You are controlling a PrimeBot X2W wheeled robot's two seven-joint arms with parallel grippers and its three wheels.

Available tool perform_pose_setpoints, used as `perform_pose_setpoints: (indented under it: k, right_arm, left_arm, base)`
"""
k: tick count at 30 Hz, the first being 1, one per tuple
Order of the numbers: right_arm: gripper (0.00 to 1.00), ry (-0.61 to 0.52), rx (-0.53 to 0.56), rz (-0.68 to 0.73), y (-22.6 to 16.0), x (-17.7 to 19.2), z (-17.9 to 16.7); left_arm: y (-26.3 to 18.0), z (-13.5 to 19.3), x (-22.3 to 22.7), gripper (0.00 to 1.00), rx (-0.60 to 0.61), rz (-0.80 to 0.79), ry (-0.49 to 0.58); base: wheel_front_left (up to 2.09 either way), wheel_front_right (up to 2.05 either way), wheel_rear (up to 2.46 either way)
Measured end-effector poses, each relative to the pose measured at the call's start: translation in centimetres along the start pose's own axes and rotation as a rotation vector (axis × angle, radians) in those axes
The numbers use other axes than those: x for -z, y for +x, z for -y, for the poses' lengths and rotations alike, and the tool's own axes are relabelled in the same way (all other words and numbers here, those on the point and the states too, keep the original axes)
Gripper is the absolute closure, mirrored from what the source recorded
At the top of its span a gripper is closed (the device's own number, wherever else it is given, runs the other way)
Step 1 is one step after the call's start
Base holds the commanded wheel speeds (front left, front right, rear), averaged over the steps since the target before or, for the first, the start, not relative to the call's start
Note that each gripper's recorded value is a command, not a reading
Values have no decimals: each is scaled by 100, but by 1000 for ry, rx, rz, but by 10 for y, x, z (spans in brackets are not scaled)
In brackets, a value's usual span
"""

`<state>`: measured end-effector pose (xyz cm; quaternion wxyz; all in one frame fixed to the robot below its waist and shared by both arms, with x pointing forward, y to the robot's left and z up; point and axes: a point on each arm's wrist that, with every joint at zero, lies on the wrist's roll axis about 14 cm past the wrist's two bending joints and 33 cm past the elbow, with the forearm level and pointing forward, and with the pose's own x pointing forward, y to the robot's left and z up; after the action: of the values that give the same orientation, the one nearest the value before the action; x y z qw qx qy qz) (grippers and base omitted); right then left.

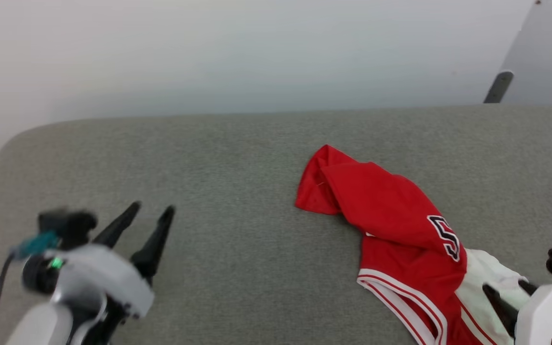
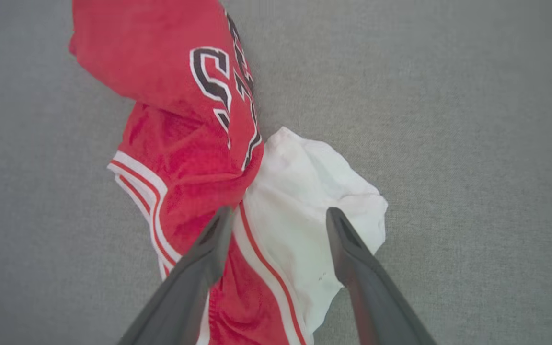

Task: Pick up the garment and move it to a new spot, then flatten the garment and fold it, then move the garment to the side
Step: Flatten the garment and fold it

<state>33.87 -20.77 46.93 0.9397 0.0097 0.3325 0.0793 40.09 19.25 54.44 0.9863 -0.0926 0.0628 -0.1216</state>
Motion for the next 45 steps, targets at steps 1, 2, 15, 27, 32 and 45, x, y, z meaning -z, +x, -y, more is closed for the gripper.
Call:
perform_pose_setpoints:
  k: [1,2,15,27,32,45]
  right_arm:
    - [0,7,13,31,-1,-5,2]
    - [0,14,22,65,-1,-10,4]
    - [0,76,127,368,1,-50,25]
    - [0,114,145,336,23,-35,32]
    - [0,130,167,310,29,-27,41]
    - [0,137,185,281,44,-20,48]
  left_arm:
    - [6,9,-2,0,35,-18,1]
    - [12,17,-4,0,67,-39,0]
    - [89,103,-7,0,362,-279,16]
    - [136,112,73,0,373,-589,4]
    - [150,111,102,0,364,-662,-33]
    - [166,117,142,0,373,-760,-77]
  base:
    - [0,0,0]
    - [0,0,0]
    - [0,0,0]
    - [0,0,0]
    - [0,0,0]
    - [0,0,0]
